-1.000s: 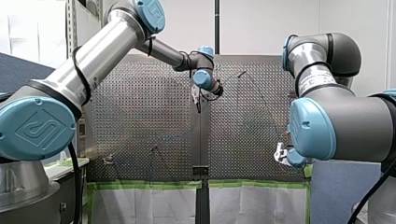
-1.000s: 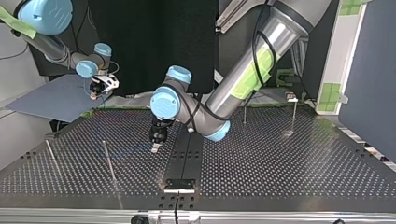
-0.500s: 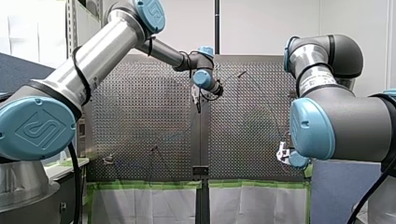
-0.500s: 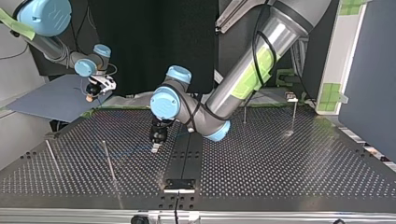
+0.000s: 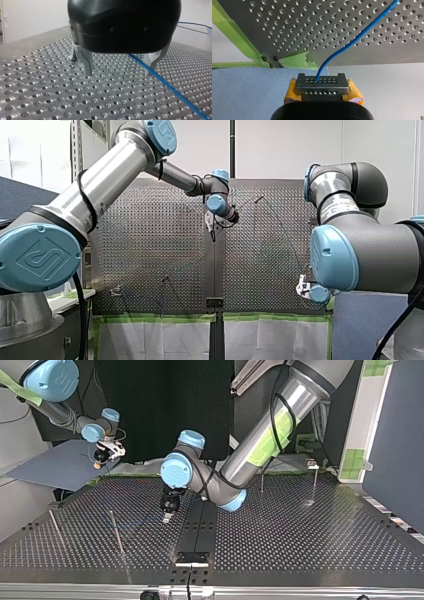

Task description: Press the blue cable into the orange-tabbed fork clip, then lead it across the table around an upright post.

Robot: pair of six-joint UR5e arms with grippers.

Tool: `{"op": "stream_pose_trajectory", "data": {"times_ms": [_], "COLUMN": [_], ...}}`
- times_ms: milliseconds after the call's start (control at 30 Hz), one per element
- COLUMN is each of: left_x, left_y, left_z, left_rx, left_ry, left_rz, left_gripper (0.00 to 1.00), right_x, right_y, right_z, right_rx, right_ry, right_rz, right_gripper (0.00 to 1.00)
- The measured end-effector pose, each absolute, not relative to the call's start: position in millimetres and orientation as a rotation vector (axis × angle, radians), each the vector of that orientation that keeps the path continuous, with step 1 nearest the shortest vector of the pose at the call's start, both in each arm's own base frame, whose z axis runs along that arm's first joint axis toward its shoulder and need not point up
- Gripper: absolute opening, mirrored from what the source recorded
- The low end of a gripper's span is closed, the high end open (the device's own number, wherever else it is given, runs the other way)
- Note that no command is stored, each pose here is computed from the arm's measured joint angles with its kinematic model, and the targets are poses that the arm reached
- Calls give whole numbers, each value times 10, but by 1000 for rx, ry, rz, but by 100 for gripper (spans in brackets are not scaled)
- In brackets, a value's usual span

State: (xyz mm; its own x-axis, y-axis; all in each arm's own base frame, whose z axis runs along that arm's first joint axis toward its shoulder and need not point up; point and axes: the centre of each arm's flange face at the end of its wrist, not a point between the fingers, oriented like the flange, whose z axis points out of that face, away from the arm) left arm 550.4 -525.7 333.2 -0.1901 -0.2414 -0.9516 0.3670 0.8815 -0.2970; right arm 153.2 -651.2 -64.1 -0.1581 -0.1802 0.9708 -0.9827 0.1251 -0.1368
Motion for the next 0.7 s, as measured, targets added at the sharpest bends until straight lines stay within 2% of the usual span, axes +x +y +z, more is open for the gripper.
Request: {"op": "stream_pose_trajectory", "data": {"times_ms": [300,700], "left_x": [5502,5389], "left_y": [-5255,-5195], "left_z": [3327,3395], "left_rx": [93,49], "left_ry": [1682,1758], "left_rz": [-557,-602], "left_gripper": [100,100], "right_x": [1542,1562], "right_y": [-6524,-6518], "right_z": [-640,-642], "right_rx": [1196,1204], "right_ry": [-1511,-1510], "right_rz": [1143,1143], "right_gripper": [0,0]}}
